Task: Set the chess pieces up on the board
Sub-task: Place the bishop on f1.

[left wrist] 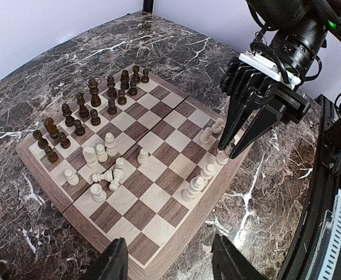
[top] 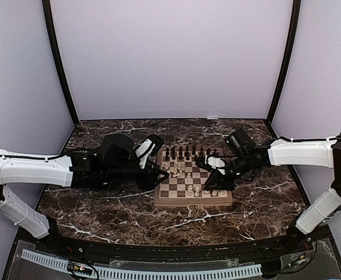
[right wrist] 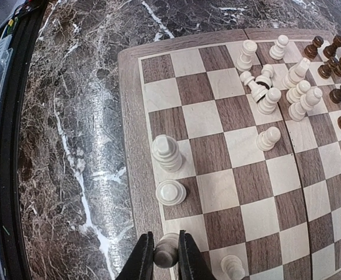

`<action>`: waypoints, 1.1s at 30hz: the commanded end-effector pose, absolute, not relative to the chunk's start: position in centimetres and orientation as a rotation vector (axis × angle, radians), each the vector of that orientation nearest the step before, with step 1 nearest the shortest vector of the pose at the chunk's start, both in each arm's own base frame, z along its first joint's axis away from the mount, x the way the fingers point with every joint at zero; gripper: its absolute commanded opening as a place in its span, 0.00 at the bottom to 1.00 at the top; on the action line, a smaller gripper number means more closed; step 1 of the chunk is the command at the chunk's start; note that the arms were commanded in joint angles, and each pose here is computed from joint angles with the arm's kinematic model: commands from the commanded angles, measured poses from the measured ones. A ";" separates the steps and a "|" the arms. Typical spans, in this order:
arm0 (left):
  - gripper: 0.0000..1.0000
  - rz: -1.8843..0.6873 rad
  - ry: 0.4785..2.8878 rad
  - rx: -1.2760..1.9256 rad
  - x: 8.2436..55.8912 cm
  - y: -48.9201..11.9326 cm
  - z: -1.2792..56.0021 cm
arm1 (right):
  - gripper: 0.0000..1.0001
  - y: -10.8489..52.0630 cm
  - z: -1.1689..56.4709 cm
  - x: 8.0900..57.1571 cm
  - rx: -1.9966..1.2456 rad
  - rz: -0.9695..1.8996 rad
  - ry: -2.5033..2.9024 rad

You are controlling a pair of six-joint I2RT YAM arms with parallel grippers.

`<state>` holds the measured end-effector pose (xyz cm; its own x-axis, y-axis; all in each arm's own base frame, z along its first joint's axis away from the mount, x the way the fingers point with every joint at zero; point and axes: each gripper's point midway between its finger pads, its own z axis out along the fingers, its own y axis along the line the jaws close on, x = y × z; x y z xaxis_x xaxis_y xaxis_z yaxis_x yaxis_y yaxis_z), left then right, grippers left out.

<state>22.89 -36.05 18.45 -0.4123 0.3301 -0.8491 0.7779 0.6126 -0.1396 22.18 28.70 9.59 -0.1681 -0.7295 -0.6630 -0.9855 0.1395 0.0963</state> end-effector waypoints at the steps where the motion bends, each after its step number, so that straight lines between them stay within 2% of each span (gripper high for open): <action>1: 0.51 -0.662 1.982 0.859 22.8 -35.4 19.3 | 0.16 29.4 9.3 22.5 -1.661 0.735 1.914; 33: 0.51 -0.638 2.000 0.853 22.9 -35.1 18.2 | 0.20 29.1 7.2 22.8 -1.673 0.696 1.969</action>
